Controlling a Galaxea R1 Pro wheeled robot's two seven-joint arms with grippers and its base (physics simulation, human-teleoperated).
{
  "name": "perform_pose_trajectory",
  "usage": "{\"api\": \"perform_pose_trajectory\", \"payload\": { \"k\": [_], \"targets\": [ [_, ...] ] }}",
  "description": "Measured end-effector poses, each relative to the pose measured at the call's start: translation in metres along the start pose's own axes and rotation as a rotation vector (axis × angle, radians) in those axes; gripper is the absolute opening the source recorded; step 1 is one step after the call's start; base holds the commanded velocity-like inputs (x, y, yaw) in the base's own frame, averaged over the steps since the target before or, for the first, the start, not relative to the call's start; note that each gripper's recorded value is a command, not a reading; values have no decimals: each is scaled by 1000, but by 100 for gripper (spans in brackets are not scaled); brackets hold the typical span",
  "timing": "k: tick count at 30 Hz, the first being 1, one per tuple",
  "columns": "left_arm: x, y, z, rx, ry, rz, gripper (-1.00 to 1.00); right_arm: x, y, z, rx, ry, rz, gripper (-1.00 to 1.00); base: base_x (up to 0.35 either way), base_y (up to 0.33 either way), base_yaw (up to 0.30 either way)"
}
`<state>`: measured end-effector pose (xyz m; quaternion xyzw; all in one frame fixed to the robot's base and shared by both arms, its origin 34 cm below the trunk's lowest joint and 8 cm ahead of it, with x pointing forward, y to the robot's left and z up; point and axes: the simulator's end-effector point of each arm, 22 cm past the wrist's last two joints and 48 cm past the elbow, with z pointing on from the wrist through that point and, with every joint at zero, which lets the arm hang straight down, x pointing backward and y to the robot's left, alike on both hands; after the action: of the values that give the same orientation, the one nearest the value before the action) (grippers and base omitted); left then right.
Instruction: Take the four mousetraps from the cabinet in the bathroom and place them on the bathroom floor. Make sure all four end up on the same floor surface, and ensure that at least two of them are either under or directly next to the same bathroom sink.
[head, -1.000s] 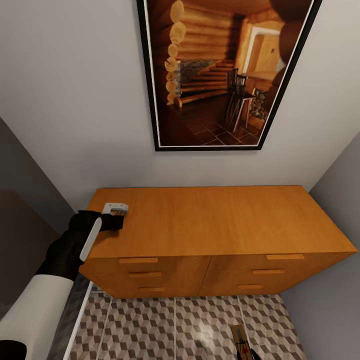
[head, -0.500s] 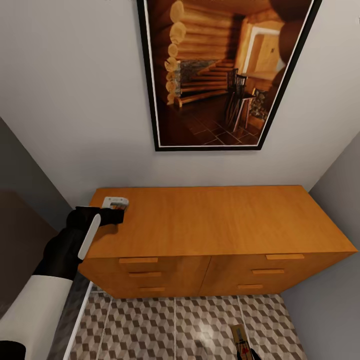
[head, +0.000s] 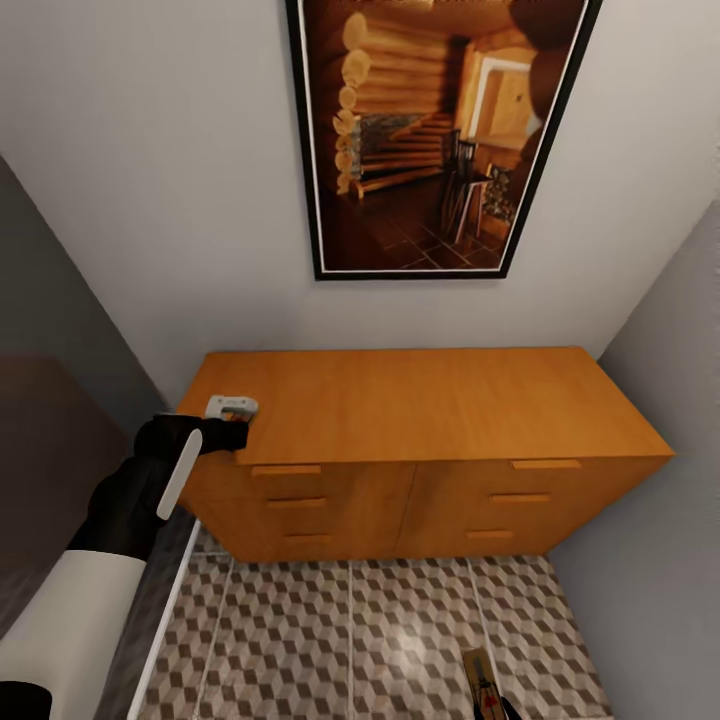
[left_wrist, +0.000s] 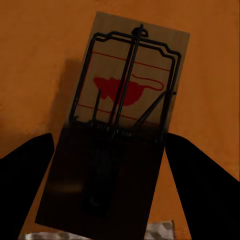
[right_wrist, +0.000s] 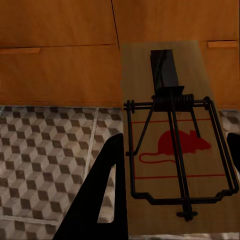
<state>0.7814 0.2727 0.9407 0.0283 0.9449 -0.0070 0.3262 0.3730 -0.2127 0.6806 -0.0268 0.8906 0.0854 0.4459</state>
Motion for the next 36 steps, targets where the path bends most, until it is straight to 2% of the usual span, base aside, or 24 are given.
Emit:
{"api": "perform_pose_trajectory", "payload": {
  "k": [27, 36],
  "targets": [
    [9, 2, 5, -3, 25, -3, -100, -1, 0, 0, 0, -4, -1, -100, -335, 0, 0],
    [15, 2, 8, -4, 38, -4, -100, -1, 0, 0, 0, -3, -1, -100, -129, 0, 0]
  ]
}}
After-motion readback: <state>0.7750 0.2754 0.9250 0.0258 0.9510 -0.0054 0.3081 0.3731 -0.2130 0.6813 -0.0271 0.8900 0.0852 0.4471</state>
